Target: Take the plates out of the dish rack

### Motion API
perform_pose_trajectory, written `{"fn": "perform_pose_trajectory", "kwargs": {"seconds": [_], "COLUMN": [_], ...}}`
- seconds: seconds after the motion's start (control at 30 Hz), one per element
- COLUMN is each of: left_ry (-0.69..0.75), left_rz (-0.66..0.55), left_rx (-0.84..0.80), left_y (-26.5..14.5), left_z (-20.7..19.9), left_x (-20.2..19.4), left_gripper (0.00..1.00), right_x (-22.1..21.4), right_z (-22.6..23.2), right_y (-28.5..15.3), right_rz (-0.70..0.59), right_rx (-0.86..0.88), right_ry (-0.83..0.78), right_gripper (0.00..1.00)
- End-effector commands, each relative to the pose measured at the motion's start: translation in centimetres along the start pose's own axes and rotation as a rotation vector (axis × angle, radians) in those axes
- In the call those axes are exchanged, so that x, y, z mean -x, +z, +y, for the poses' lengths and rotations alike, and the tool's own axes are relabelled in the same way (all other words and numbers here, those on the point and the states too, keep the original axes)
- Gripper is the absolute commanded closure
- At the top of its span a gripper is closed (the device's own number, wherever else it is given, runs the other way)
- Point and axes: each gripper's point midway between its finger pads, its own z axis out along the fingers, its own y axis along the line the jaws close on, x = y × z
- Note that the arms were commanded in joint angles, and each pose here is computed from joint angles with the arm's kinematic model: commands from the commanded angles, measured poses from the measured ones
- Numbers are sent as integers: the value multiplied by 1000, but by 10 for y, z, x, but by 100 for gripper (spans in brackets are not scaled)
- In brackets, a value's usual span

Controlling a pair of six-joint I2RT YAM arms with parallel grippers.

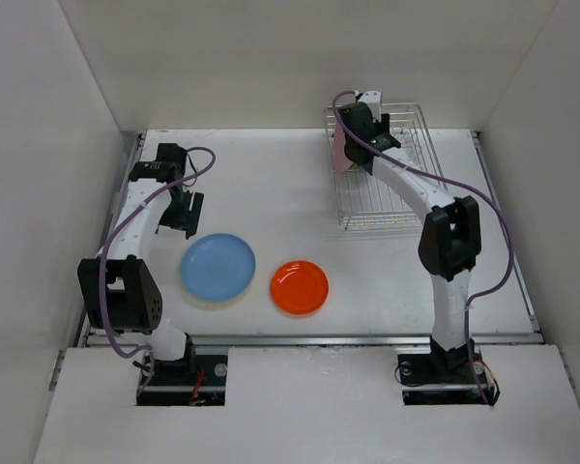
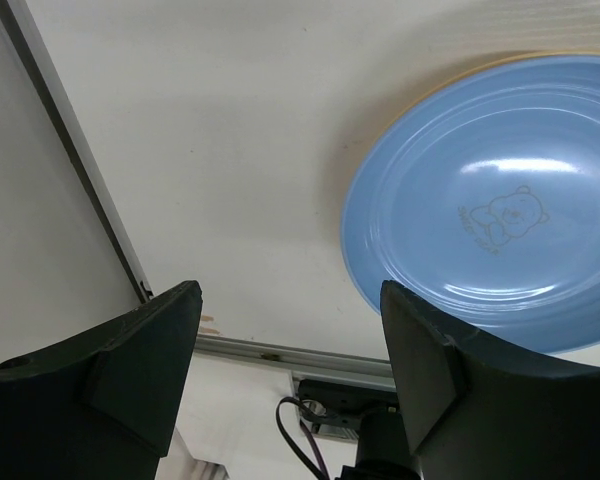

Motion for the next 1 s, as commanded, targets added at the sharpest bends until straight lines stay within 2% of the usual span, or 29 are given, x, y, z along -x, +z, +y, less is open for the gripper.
{"fn": "perform_pose_trajectory", "kwargs": {"seconds": [0.0,0.03,0.07,0.17,0.2,0.3,0.4,0.53,0.73,0.77,0.83,0.87,0.9,0.97], "left_ry": [-13,-13,-13,-13,-13,-9,-7,-7,-9,-9,-11,-11,-11,0], "left_rz": [-17,-17,-17,-17,-18,0,9,9,-1,-1,-10,-10,-10,-1], "left_rx": [-6,-6,-6,-6,-15,-17,-18,-18,-26,-26,-25,-25,-25,-26], "left_y": [-10,-10,-10,-10,-10,-8,-8,-8,-13,-13,-16,-16,-16,-14], "left_z": [0,0,0,0,-1,-2,-2,-2,-3,-3,-2,-2,-2,-2], "left_x": [5,5,5,5,5,2,0,0,-2,-2,-1,-1,-1,-4], "left_gripper": [31,31,31,31,31,31,31,31,31,31,31,31,31,31], "right_x": [20,22,22,28,28,39,50,62,70,70,67,63,63,63], "right_z": [-12,-15,-13,-13,-12,-20,-37,-58,-64,-64,-61,-58,-63,-56], "right_y": [10,15,18,17,17,9,0,-10,-16,-16,-13,-9,-7,-4], "right_rz": [-45,-47,-46,-61,-60,-92,-121,-148,-168,-168,-162,-154,-152,-152], "right_rx": [-11,-20,-20,-18,-9,-22,-76,-157,-155,-155,-156,-157,-165,-141], "right_ry": [67,75,74,89,89,117,154,170,175,175,168,160,163,170], "right_gripper": [39,41,51,71,81,92,99,100,100,91,56,45,38,38]}}
